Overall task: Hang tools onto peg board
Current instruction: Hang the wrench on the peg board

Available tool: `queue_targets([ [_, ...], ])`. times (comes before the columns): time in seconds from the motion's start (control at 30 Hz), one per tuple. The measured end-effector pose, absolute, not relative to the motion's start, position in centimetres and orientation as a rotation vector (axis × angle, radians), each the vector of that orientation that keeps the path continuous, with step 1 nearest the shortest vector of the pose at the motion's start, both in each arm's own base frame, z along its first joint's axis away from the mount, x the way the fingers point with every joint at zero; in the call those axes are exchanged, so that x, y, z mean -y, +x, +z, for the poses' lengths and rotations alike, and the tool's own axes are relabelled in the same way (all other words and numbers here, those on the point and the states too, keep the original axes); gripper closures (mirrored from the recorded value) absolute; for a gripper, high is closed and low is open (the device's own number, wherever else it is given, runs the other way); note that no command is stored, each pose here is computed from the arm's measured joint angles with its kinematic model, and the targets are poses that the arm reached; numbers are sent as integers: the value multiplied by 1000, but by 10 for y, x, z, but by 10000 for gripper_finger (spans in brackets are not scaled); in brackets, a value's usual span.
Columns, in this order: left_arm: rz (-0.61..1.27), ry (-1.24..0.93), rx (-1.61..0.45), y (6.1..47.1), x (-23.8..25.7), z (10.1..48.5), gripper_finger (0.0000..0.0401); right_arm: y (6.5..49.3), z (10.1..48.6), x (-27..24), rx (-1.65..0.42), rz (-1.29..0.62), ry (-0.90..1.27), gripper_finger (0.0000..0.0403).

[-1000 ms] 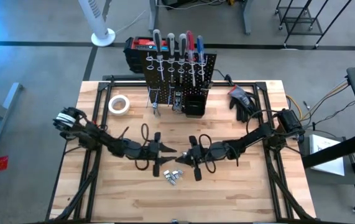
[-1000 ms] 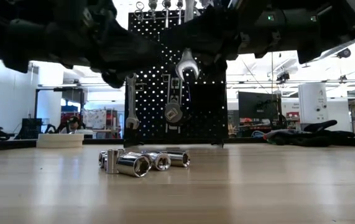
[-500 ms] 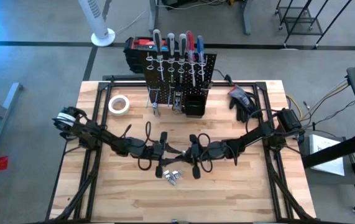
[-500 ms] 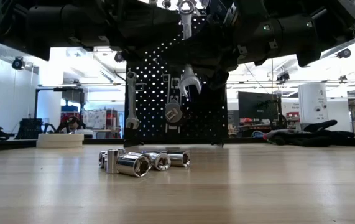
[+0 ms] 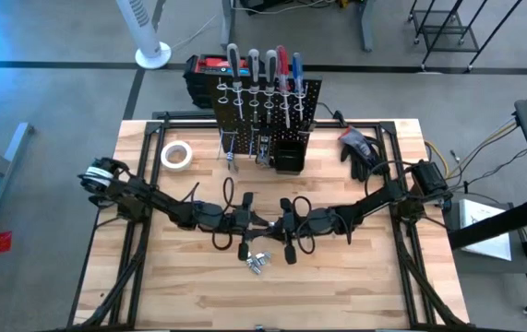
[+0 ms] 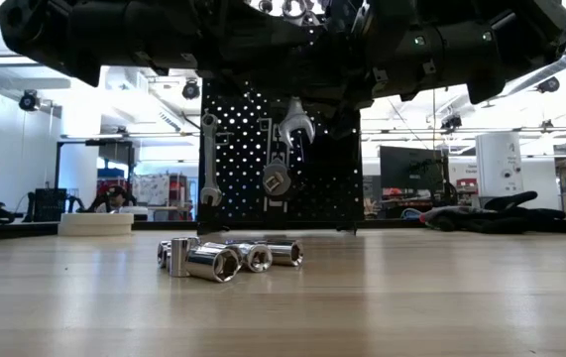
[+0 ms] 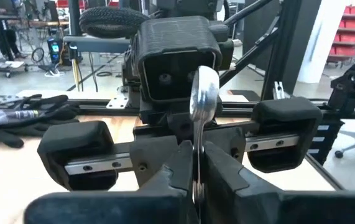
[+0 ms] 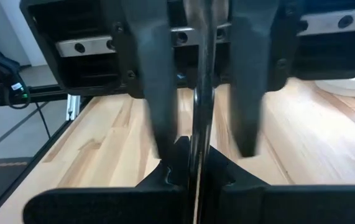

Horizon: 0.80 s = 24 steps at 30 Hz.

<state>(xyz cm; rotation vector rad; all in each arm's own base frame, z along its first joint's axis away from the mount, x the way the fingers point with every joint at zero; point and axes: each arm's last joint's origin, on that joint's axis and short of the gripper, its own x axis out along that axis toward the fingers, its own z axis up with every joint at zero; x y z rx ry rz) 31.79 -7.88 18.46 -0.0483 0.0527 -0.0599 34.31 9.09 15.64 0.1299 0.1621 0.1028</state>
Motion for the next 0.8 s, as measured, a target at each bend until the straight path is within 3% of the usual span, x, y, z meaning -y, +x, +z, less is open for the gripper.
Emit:
queue_targets([
  [0.3,-12,-134,-52,308,74,184,397,343,156,-90,-164,90,194,394],
  [0.8,70,-450,-12,233,6,183,400,344,161,-82,-146,6,140,332],
])
